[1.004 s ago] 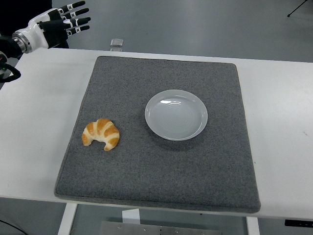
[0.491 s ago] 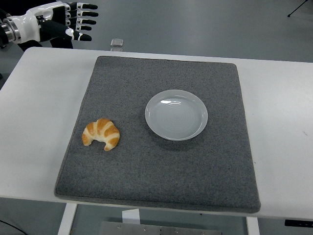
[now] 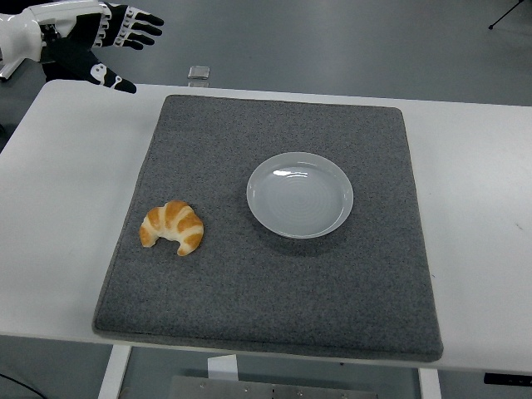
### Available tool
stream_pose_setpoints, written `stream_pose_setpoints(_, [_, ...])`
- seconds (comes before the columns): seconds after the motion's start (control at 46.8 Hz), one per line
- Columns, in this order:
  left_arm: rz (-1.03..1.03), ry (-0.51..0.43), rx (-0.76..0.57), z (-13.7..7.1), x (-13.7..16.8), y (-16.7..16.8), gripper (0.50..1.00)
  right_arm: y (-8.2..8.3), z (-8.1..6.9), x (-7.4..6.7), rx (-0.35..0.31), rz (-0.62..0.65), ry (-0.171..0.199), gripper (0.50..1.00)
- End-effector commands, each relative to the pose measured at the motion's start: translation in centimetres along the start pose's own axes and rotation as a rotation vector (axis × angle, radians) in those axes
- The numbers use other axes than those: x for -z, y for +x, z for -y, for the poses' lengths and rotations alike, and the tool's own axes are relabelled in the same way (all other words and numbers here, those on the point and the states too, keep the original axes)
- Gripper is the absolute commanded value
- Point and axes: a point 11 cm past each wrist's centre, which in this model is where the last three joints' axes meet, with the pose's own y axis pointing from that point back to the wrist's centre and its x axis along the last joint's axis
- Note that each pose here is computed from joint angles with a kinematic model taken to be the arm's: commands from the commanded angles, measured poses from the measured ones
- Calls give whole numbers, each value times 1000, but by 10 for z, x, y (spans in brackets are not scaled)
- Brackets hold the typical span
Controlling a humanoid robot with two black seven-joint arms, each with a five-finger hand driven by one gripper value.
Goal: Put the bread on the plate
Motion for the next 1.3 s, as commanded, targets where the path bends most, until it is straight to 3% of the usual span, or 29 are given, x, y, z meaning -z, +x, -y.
stream_pose_setpoints(0.0, [69,-1,21,-6,-6,-3,992,0,0,0,0,1,0,952])
stream_pose_setpoints(0.256, [242,-18,116,-18,-20,-27,992,0,0,0,0,0,0,954])
stream_pose_setpoints(0.385, [271,-6,184,-23,-12,-49,992,0,0,0,0,0,0,952])
stream_pose_setpoints(0.684, [281,15,120,-26,14,-64,988,0,0,0,0,0,0,954])
stream_pose_setpoints(0.876, [340,27,-11,-26,43,-87,992,0,0,0,0,0,0,952])
stream_pose_setpoints(1.282, [419,44,123,-10,68,-138,990,0,0,0,0,0,0,952])
